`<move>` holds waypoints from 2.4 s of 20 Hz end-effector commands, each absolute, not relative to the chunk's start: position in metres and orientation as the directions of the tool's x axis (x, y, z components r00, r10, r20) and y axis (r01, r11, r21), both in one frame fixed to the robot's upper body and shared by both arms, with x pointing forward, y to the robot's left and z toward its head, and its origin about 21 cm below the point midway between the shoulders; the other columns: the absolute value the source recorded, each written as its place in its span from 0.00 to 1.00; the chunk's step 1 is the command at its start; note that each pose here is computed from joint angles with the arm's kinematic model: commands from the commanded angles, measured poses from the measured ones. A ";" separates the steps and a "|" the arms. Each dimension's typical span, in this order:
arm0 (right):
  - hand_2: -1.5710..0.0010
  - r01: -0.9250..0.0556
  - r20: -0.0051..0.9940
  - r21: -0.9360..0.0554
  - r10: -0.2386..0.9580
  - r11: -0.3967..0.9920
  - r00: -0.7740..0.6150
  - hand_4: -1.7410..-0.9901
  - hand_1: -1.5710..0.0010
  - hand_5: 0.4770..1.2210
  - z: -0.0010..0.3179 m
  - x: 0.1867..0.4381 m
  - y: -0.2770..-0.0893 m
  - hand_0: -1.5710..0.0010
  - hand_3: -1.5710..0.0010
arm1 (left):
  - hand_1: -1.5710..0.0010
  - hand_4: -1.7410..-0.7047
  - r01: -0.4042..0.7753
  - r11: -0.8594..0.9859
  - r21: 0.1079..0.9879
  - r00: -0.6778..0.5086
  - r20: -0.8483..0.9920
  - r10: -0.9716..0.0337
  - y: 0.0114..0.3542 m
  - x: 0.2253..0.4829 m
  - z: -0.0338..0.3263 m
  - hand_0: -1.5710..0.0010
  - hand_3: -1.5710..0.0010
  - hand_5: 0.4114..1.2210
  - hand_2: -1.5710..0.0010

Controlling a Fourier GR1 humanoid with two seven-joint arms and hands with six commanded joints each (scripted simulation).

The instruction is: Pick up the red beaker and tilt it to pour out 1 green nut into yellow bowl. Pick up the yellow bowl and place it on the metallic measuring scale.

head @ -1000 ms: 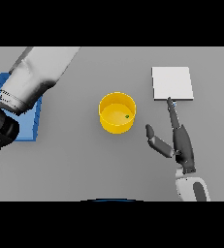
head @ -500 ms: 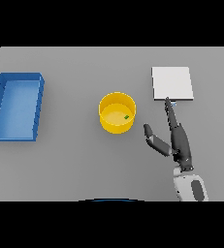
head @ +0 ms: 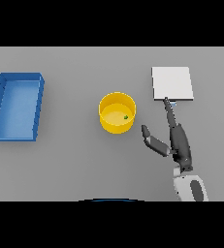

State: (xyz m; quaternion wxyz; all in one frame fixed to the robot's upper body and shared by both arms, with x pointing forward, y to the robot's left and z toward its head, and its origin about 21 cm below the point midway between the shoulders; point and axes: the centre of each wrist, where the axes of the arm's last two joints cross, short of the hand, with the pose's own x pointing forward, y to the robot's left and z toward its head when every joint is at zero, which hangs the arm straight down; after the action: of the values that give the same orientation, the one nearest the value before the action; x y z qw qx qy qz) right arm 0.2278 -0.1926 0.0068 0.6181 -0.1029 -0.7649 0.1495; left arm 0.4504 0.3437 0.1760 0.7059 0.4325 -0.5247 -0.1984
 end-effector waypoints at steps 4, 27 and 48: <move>1.00 -0.039 0.918 -0.353 0.338 0.935 -0.205 0.95 1.00 0.23 0.007 0.227 -0.196 1.00 1.00 | 0.00 0.00 -0.217 0.607 0.765 0.426 0.634 -0.646 0.343 0.426 0.148 0.00 0.08 1.00 0.00; 1.00 -0.041 0.927 -0.324 0.309 0.945 -0.215 0.98 1.00 0.21 0.001 0.222 -0.201 1.00 1.00 | 0.59 0.79 -0.140 0.660 0.738 0.484 0.633 -0.604 0.338 0.345 0.081 0.51 0.61 0.33 0.58; 1.00 -0.353 0.438 -0.893 0.726 0.280 -0.530 0.71 1.00 0.26 0.059 0.299 -0.191 1.00 1.00 | 1.00 0.97 -0.099 0.634 0.767 0.411 0.612 -0.676 0.328 0.353 0.075 1.00 1.00 0.34 1.00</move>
State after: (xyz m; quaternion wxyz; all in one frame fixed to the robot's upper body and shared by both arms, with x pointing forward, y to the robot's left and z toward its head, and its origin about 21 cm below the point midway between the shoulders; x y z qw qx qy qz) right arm 0.2991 -0.1906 0.0595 0.4625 -0.1429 -0.6531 0.5824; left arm 0.3530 0.3284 0.0747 0.7481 0.3821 -0.5072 -0.1927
